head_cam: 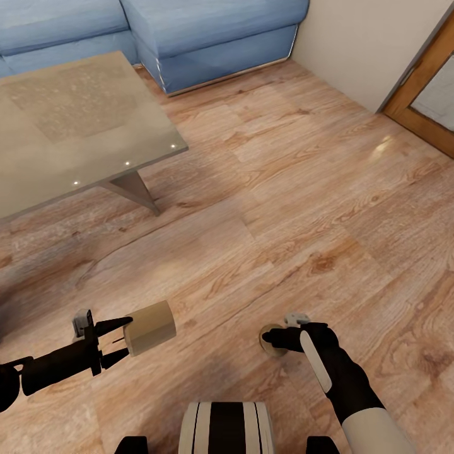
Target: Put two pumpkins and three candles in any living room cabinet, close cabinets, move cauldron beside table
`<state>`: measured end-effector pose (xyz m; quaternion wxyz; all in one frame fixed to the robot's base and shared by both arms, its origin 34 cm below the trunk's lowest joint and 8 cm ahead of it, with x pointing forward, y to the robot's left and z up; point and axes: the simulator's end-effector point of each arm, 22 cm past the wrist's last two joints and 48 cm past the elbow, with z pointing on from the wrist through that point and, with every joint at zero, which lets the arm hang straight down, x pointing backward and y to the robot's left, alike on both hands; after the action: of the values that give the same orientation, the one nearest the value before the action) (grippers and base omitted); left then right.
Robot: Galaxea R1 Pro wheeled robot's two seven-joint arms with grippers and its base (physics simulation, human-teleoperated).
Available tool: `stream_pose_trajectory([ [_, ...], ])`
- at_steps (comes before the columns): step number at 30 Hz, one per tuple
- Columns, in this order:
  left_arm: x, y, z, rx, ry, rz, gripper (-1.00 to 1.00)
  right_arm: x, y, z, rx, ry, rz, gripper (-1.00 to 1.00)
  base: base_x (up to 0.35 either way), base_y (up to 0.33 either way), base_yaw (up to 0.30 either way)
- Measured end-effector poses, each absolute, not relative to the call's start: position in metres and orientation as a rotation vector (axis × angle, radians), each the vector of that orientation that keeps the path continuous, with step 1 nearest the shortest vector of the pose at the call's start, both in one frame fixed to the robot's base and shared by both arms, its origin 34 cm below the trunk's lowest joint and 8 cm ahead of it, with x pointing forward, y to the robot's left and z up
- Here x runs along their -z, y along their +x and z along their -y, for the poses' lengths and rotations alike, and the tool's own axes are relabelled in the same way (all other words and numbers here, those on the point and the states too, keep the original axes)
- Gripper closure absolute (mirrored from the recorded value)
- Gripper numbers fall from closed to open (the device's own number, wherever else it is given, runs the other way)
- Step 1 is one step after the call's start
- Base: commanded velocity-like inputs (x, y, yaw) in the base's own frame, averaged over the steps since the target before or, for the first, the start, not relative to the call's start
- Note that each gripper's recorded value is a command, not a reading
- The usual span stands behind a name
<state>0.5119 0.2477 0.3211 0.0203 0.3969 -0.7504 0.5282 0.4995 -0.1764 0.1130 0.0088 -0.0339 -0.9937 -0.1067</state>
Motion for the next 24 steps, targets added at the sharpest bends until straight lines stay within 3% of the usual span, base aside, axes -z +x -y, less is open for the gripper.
stream_pose_trajectory([
  [1,-0.3211,0.5117,-0.2475,-1.638,1.231,2.327,1.00,-0.1130,0.4996,0.1764,0.333,-0.106,3.105,1.00,0.000,0.000,0.000],
  [24,-0.3207,0.5115,-0.2475,-1.637,1.232,2.326,1.00,-0.1130,0.4997,0.1768,0.332,-0.107,3.105,1.00,0.000,0.000,0.000],
])
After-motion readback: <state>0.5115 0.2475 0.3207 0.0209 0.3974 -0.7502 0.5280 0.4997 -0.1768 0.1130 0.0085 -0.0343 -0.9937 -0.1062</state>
